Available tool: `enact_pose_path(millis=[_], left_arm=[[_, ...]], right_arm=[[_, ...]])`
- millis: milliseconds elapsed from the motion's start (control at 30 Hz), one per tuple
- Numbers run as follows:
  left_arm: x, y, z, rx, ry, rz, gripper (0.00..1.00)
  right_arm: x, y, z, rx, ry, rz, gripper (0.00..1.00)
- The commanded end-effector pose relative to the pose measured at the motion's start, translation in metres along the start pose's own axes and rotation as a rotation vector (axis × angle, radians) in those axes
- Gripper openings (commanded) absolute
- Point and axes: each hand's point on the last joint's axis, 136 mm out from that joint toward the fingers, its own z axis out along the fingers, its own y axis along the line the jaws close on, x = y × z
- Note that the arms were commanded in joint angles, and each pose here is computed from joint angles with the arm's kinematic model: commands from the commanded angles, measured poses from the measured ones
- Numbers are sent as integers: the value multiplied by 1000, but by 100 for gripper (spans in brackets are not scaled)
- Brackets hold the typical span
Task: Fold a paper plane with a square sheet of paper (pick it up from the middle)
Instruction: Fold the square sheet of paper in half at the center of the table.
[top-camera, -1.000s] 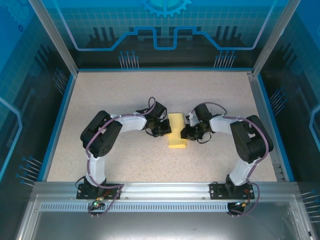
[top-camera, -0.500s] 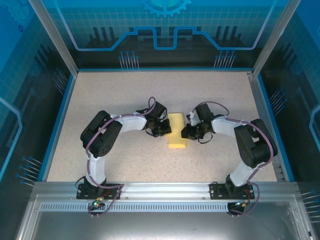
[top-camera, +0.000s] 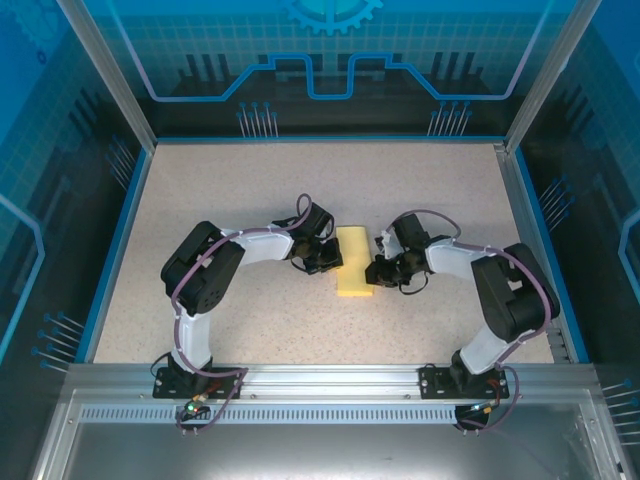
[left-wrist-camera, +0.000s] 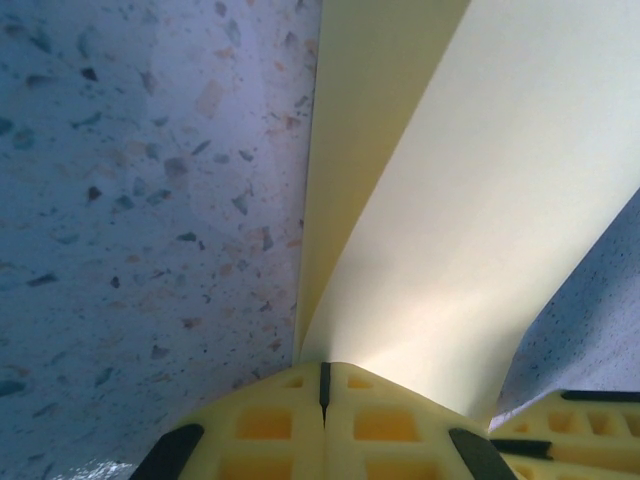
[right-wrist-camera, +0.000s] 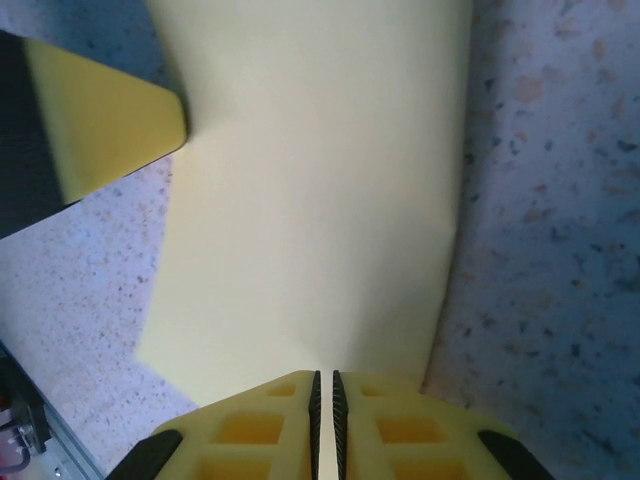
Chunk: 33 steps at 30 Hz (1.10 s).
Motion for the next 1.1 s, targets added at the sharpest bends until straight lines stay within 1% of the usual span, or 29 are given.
enact_pose_path(millis=[0,267,333,467,533,733,833,967,1067], left_arm=[[30,61,20,-215,92,-41,0],[32,63,20,-220,96,-41,0],[31,62,20,-218,94,-42,0],[32,63,20,-220,95,-41,0],[32,62,20,-220,94,-41,0],[32,61,20,-218,94,-36,0],[32,60,20,-219,95,-35,0],[31,60,20,-218,95,-32,0],[31,59,20,-217,95,-27,0]], right_arm=[[15,5,2,-13,37,3,15],[40,-19,17,45,94,55,14],[40,-19,15,48,94,54,14],[31,-2,3,5,52,32,14],[33,-1,1,3,48,32,15],[48,-22,12,59,85,70,14],[33,-9,4,41,47,52,14],[-3,21,-21,-1,-74,-12,15],[-26,31,-28,-9,-130,-28,15]])
